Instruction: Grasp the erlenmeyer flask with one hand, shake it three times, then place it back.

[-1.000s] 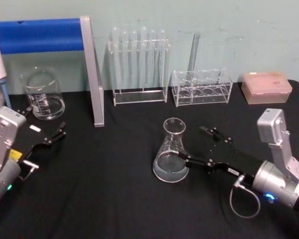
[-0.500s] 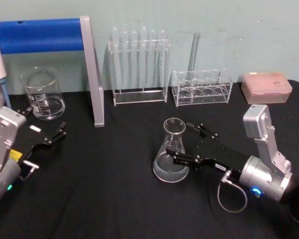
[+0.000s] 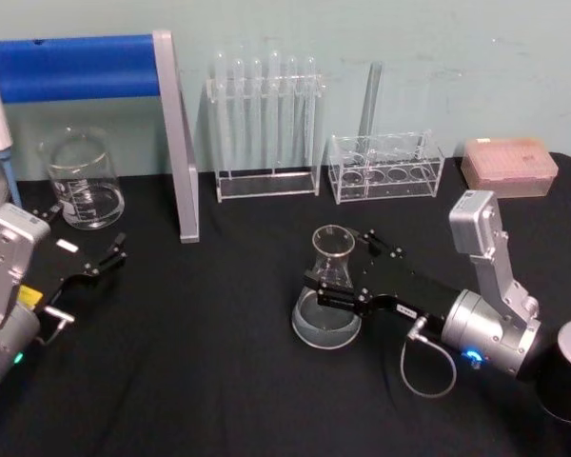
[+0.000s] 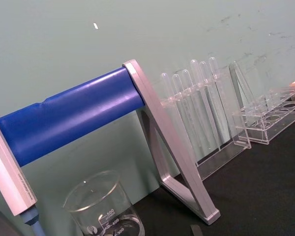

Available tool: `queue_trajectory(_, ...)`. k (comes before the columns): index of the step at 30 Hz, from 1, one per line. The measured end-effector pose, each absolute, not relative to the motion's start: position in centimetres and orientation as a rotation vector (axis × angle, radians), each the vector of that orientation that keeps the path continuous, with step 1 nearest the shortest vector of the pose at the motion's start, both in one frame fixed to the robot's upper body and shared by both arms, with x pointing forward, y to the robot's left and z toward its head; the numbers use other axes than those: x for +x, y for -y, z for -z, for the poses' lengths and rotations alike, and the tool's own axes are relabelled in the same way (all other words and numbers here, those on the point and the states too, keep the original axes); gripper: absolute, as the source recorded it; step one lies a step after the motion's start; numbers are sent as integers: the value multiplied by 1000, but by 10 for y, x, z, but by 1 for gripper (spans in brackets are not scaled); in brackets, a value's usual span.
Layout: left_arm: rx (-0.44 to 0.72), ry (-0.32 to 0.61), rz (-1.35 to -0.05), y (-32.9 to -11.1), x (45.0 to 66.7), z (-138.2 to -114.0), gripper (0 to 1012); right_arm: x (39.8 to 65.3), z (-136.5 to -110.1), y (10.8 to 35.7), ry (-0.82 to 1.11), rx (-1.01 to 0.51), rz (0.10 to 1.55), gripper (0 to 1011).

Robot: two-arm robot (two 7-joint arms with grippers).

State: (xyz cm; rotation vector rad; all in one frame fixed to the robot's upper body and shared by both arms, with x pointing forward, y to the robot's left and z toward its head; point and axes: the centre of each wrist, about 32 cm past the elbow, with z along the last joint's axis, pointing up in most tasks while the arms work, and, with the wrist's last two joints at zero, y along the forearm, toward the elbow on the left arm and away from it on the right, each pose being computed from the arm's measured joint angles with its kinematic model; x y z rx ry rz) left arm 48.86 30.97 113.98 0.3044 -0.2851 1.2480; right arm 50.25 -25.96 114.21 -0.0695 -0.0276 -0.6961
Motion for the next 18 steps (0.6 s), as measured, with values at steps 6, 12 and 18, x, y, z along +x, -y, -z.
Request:
queue_trajectory(6,305,285,-1248,-310,489,-1140,1001,506,-1142,256,28,-73,700,1000)
queue_trajectory(12,305,285,-1248,-310,489,-1140,1001,507,-1141,254,27,-73,701,1000)
queue_trajectory(18,305,285,-1248,-310,489,-1140,1001,508,-1141,253,28,-72,706,1000)
